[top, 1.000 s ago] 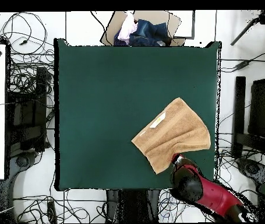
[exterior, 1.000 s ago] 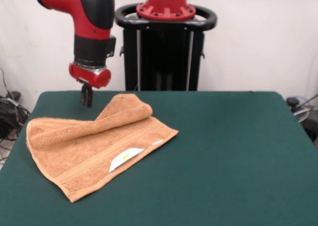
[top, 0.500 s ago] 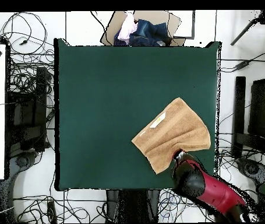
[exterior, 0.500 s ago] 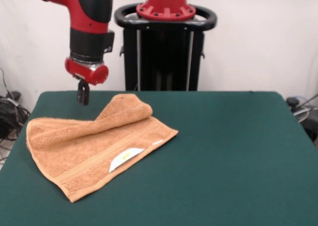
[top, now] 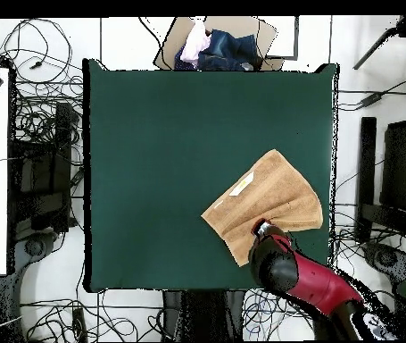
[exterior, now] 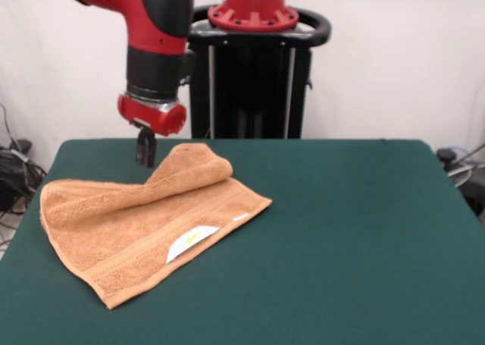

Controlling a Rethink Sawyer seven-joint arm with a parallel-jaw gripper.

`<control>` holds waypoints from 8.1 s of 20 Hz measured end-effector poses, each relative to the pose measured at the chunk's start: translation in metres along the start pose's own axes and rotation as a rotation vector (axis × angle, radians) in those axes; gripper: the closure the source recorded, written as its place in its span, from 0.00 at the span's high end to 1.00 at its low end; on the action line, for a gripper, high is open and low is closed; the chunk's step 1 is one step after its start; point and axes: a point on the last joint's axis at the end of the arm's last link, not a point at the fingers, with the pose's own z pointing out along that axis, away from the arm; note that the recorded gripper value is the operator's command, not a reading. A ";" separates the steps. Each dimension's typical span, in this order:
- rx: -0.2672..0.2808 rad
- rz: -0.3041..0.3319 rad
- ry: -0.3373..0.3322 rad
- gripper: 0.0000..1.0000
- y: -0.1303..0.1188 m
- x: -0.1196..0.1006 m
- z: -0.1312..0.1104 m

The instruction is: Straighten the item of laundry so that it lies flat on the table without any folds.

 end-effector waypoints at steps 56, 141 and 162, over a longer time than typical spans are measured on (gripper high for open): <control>-0.023 -0.038 -0.002 0.00 0.109 -0.002 0.056; -0.227 0.252 0.069 0.00 0.144 -0.052 0.088; -0.347 0.341 -0.039 0.00 0.238 -0.060 0.091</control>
